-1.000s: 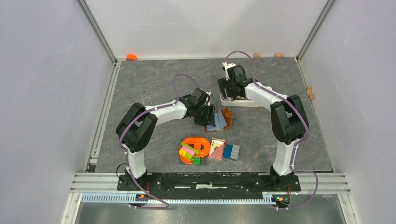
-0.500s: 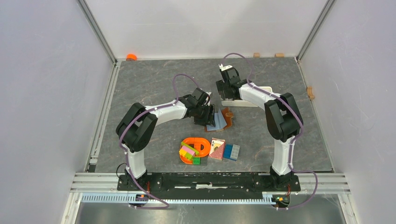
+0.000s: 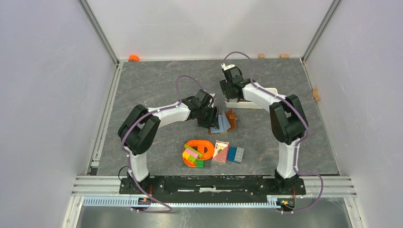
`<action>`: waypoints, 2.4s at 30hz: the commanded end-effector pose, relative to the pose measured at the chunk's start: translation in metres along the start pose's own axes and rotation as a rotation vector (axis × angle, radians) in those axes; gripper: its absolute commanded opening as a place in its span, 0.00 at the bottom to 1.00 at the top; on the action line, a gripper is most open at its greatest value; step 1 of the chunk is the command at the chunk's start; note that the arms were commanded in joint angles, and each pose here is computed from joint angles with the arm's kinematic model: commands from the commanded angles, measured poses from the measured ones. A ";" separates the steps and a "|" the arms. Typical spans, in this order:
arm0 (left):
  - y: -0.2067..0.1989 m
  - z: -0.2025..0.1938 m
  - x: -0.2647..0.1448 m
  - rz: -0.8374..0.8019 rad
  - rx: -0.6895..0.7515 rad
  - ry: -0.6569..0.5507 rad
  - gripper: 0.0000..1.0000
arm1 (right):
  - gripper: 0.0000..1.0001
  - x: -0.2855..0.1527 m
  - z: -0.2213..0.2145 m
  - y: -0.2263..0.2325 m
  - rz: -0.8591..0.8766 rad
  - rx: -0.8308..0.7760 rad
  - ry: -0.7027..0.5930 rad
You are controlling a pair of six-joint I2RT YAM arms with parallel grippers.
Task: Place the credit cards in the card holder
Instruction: Pick up the credit card from the storage box.
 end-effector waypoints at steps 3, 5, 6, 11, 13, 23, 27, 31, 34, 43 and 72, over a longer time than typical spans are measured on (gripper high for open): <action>-0.006 0.013 -0.008 -0.015 0.036 -0.031 0.62 | 0.58 -0.020 0.027 -0.006 -0.031 -0.005 -0.069; -0.006 0.013 -0.007 -0.017 0.034 -0.029 0.62 | 0.56 -0.024 0.028 -0.004 -0.028 -0.009 -0.076; -0.006 0.013 -0.007 -0.019 0.034 -0.027 0.62 | 0.54 -0.025 0.030 -0.004 -0.027 -0.011 -0.080; -0.007 0.013 -0.008 -0.023 0.035 -0.029 0.62 | 0.50 -0.028 0.032 -0.002 -0.032 -0.022 -0.081; -0.007 0.013 -0.008 -0.023 0.034 -0.028 0.62 | 0.46 -0.028 0.031 0.000 -0.031 -0.027 -0.078; -0.008 0.013 -0.009 -0.027 0.035 -0.030 0.62 | 0.37 -0.034 0.034 0.003 -0.040 -0.042 -0.085; -0.008 0.014 -0.010 -0.027 0.034 -0.032 0.62 | 0.43 -0.034 0.033 0.004 -0.045 -0.049 -0.079; -0.009 0.015 -0.011 -0.030 0.035 -0.035 0.62 | 0.40 -0.033 0.031 0.005 -0.048 -0.058 -0.072; -0.009 0.014 -0.011 -0.030 0.035 -0.034 0.62 | 0.33 -0.032 0.029 0.006 -0.045 -0.064 -0.067; -0.009 0.015 -0.012 -0.030 0.035 -0.037 0.62 | 0.18 -0.031 0.027 0.007 -0.043 -0.076 -0.055; -0.014 0.020 -0.017 -0.047 0.048 -0.062 0.64 | 0.00 -0.115 0.077 0.020 0.159 0.021 -0.248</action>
Point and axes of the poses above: each gripper's point midway between its finger pads, its own x axis out along the fingers, its own y axis along the line the jaws close on, z = x × y, the point moved 1 cm from there along -x, back along the fingers, and after that the axes turned 13 degrees about x, right-handed, at the moved point
